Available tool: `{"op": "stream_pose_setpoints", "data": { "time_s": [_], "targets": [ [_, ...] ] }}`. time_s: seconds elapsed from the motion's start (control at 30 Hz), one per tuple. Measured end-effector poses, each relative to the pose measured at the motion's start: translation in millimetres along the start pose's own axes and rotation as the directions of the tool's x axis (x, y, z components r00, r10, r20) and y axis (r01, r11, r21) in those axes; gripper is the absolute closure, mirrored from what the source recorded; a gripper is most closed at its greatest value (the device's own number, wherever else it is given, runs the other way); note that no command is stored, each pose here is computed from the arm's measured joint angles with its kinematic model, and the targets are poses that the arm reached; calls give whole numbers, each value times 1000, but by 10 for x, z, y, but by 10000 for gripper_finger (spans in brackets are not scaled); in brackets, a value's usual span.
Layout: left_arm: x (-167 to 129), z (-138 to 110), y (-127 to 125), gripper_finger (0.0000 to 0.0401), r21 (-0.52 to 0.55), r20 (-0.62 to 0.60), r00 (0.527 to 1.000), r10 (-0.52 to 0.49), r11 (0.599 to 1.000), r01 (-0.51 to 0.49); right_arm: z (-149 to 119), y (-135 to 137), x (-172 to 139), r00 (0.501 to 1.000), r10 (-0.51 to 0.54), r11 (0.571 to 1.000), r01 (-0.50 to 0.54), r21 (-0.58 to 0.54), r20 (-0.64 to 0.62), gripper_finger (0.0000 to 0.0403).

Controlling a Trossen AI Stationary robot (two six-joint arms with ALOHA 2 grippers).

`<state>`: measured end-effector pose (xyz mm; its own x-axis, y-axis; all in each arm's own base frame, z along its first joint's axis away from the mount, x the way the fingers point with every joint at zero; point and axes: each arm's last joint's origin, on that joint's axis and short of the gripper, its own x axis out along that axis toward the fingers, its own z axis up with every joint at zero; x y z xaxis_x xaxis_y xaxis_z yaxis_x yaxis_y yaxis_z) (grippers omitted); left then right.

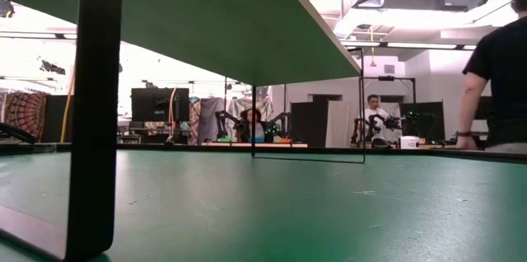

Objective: Stack canned seafood by type on shelf
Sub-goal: Stack the blue tuna can on top of the yellow blue tuna can on the shelf

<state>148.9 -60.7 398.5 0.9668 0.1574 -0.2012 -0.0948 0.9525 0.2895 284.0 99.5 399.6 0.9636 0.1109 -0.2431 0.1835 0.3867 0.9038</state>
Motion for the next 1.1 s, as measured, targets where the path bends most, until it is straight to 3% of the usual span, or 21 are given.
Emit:
{"op": "stream_pose_setpoints", "data": {
  "time_s": [0.2,0.37,0.6,0.7,0.87,1.0,1.1],
  "targets": [
    [2,46,5,209,36,40,999,6,999,-7,154,21,-270,997,-27,999,26,28,73,230],
    [88,95,-52,209,131,67,998,13,991,-22,269,-47,-307,992,-79,993,69,99,96,230],
    [395,144,-235,209,312,58,985,163,934,-173,449,-102,-277,986,-89,972,55,229,140,229],
    [469,166,-271,209,333,80,986,146,929,-165,469,-96,-269,986,-78,963,36,268,149,229],
    [585,143,-243,209,251,91,995,33,966,-55,470,-95,-263,986,-76,942,21,335,150,227],
    [655,136,-135,209,82,124,989,-84,994,74,480,-98,-265,979,-88,927,13,376,183,225],
    [712,113,-54,209,-59,130,981,-146,986,154,470,-106,-240,974,-101,914,9,406,205,225]
  ]
}}
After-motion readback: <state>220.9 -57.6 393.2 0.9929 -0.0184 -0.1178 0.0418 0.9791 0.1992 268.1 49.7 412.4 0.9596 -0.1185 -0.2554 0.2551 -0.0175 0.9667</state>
